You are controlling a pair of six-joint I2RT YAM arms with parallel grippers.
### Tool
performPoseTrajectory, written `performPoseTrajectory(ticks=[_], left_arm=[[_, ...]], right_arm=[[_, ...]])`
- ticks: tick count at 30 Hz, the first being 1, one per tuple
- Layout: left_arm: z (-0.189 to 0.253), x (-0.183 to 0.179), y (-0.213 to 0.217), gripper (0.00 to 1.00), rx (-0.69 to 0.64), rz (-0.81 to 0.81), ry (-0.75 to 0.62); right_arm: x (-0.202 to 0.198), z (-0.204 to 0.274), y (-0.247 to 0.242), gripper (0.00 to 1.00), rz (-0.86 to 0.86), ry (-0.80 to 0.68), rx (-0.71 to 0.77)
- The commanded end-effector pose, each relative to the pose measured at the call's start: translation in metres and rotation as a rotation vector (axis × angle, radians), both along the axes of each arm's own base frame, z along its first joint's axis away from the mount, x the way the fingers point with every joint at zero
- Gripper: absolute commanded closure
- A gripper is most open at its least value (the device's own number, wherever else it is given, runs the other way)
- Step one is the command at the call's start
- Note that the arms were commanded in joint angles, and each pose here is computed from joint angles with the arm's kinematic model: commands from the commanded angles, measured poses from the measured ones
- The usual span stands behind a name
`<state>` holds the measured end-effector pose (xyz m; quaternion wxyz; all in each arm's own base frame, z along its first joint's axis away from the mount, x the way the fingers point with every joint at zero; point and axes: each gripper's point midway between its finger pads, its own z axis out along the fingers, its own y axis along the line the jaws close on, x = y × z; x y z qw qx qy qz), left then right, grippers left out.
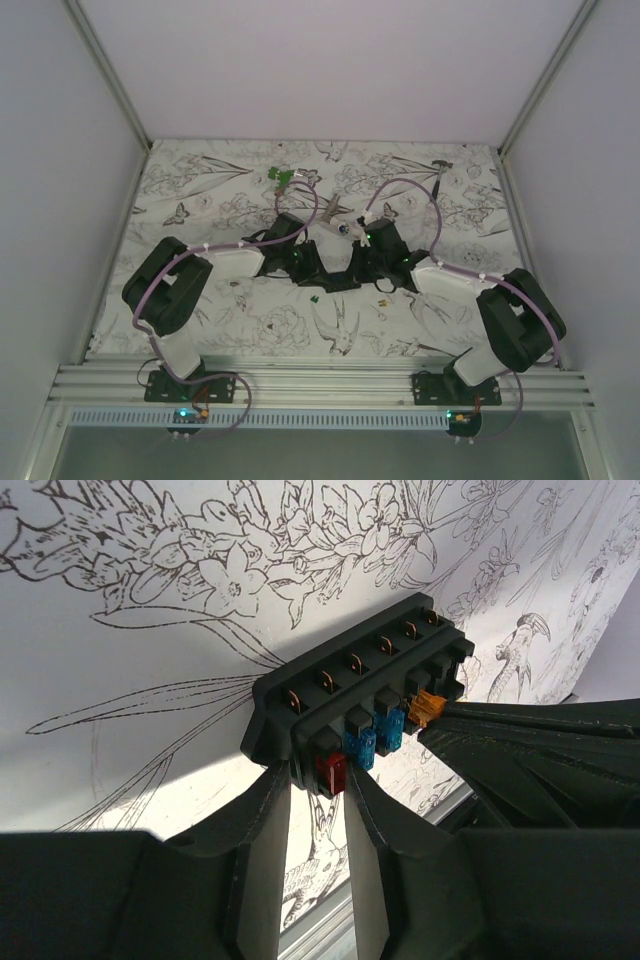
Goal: Snap on the fuse box
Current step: Install the fuse at the fuse box base.
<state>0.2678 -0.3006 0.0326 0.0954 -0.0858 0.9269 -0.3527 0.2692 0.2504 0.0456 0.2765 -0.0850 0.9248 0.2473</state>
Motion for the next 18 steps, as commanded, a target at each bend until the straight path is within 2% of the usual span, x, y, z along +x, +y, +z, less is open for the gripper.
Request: performPoseTrajectory(ticks=[1,11,18], left_arm=[[-0.022,-0.016,0.013,0.71,0.077,0.006,0.05],[-0.022,-0.016,0.014,0.72,0.079,0.008,0.048],[-0.023,-0.016,0.016,0.72,0.085,0.016,0.047]], right_arm=[[-0.018,-0.033,-0.037,1.0,-0.001,0.085,-0.214],[-0.024,-0.05,-0.04,1.0,0.037,0.131,-0.301],[-0.026,-0.05,-0.052,1.0,-0.009,0.129,-0.367]])
